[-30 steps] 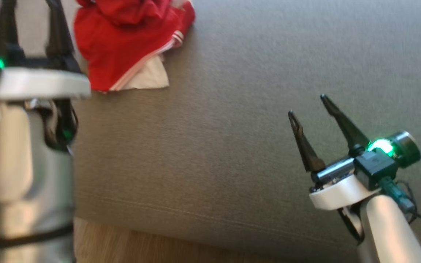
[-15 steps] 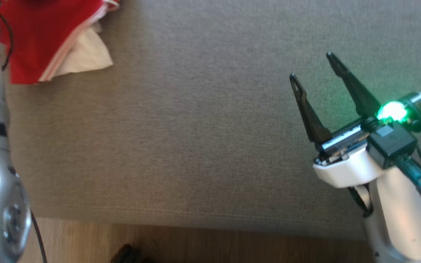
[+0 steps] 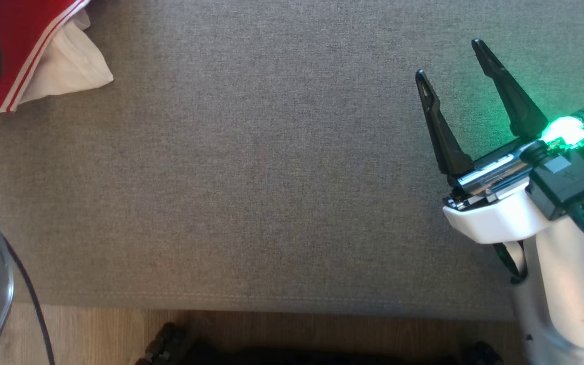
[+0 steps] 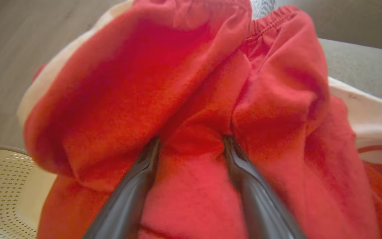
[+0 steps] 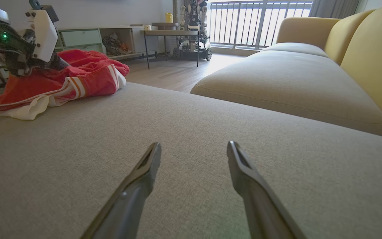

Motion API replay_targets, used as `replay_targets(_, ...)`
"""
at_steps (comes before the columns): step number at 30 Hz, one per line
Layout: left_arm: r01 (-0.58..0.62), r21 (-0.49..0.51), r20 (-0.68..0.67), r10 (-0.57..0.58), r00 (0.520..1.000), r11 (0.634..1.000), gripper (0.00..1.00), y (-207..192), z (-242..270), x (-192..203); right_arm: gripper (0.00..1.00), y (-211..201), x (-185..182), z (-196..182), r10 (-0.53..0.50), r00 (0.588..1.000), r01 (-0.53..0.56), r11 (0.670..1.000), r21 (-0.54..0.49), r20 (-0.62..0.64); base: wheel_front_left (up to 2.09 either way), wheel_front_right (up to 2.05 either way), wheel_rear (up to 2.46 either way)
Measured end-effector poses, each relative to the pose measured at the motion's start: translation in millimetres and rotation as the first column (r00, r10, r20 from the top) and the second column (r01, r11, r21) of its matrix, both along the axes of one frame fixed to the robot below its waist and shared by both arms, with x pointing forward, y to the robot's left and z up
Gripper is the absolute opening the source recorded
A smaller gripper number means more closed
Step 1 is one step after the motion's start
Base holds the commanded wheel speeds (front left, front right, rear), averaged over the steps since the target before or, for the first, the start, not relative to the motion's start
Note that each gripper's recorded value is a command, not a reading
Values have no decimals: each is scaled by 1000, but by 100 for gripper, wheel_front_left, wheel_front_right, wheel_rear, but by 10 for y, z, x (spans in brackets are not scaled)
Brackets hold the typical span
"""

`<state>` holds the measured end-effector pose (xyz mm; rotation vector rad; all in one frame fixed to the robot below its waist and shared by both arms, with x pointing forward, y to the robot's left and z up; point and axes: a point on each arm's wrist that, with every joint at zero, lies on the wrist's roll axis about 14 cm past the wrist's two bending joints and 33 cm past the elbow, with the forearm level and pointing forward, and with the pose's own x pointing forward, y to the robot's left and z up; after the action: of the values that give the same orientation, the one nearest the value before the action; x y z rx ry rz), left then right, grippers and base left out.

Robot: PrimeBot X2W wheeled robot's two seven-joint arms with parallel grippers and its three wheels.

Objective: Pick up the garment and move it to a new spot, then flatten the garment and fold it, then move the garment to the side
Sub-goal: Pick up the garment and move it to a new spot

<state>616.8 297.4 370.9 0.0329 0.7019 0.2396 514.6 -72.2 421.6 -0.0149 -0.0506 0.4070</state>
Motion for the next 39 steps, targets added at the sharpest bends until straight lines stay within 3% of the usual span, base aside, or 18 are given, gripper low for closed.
replay_targets(2,7,-11,-3,-7,1000,1000,100,-11,-35,-10,100,4,28,13,-1,1000,1,1000,8,5,0,0,0)
replay_targets(3,12,-20,2,-12,1000,1000,15,-20,-33,-12,100,8,44,36,-1,1000,0,1000,10,12,0,0,0)
replay_targets(4,10,-27,20,-9,1000,1000,0,-17,-11,-7,100,13,55,62,0,1000,0,1000,11,20,0,0,0)
replay_targets(10,14,3,192,-14,981,1000,0,30,298,27,100,28,47,229,1,999,-2,1000,18,50,0,0,0)
replay_targets(14,40,44,359,-53,932,998,0,49,766,114,100,47,20,407,2,997,-4,1000,29,82,0,0,0)
replay_targets(20,103,195,600,-202,774,975,0,-91,1716,162,100,87,-94,693,7,992,-13,999,44,125,0,0,0)
replay_targets(27,203,297,743,-360,565,933,0,-553,2644,15,100,83,-287,1107,-2,982,-12,997,73,191,0,0,0)
replay_targets(36,433,347,790,-508,343,832,0,-1753,2999,-173,100,-359,-576,1496,-113,960,95,992,78,258,0,0,0)
replay_targets(38,496,323,808,-508,299,806,0,-2069,3041,-224,100,-489,-642,1592,-146,951,125,988,92,274,0,0,0)
replay_targets(39,496,323,808,-508,299,806,0,-2069,3041,-224,100,-489,-642,1592,-146,951,125,988,92,274,0,0,0)
